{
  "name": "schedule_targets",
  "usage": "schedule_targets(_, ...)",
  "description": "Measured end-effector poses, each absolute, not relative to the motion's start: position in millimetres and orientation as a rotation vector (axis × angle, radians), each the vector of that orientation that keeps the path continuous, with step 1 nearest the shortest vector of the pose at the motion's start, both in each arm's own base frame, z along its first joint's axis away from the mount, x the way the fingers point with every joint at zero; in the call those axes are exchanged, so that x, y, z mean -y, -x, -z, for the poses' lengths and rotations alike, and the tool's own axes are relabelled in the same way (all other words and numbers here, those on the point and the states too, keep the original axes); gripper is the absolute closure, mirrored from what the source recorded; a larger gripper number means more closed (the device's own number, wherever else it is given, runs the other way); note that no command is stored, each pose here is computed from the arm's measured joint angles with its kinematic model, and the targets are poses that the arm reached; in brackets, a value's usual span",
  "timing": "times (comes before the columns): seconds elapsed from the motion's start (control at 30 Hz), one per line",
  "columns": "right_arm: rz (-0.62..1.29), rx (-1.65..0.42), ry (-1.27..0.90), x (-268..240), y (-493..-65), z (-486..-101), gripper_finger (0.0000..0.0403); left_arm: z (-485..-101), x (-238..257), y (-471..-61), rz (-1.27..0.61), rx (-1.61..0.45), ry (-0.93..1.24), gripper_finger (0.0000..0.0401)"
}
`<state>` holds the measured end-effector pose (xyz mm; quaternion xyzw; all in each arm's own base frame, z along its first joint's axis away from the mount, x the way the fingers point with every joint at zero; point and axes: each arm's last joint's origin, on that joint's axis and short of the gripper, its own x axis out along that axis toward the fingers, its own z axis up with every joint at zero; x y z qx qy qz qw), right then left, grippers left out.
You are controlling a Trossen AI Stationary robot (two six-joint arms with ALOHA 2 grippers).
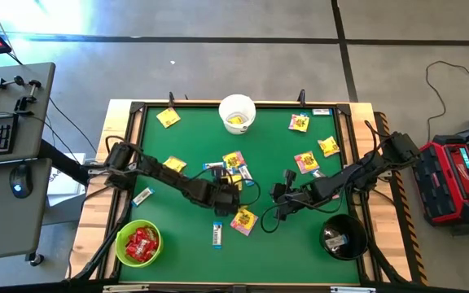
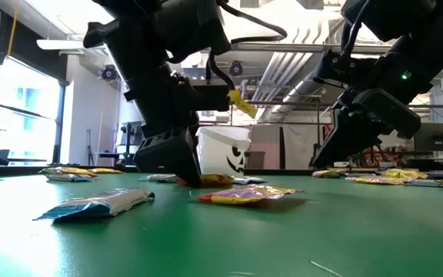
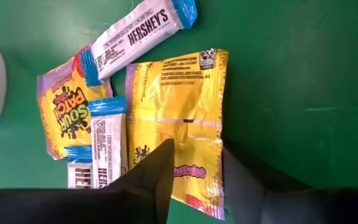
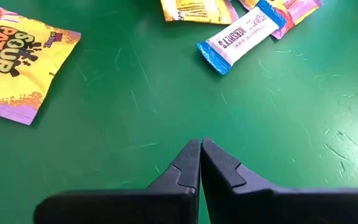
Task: Sort candy by brand, put in halloween buckets
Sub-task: Put the white candy into the black bucket
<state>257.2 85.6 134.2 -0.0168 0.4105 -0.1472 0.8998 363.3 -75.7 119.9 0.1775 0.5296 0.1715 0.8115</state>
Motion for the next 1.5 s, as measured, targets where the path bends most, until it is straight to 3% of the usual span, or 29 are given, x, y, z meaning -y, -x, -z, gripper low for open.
schedule_targets(0.2,0.305,-0.849,0.035,-86,-257,-134,0.0401,-119,73,-364,-0.332,-1.150,-0.412,0.0382)
schedule_targets(0.3,0.305,-0.850,0.035,-86,-257,-134,0.0401,-118,74,-364,-0.325,-1.153,-0.426,0.0395)
schedule_targets(0.6,0.291,-0.852,0.016,-89,-256,-134,0.0385,-118,79,-363,-0.305,-1.148,-0.417,0.0363)
schedule_targets(0.9,0.314,-0.851,-0.046,-99,-269,-157,0.0282,-135,91,-359,-0.248,-1.101,-0.406,0.0282)
schedule_targets(1.1,0.370,-0.741,-0.188,-89,-279,-160,0.0224,-149,101,-355,-0.234,-1.053,-0.383,0.0256)
schedule_targets(1.5,0.444,-0.643,-0.273,-58,-310,-134,0.0210,-131,106,-337,-0.199,-0.901,-0.277,0.0253)
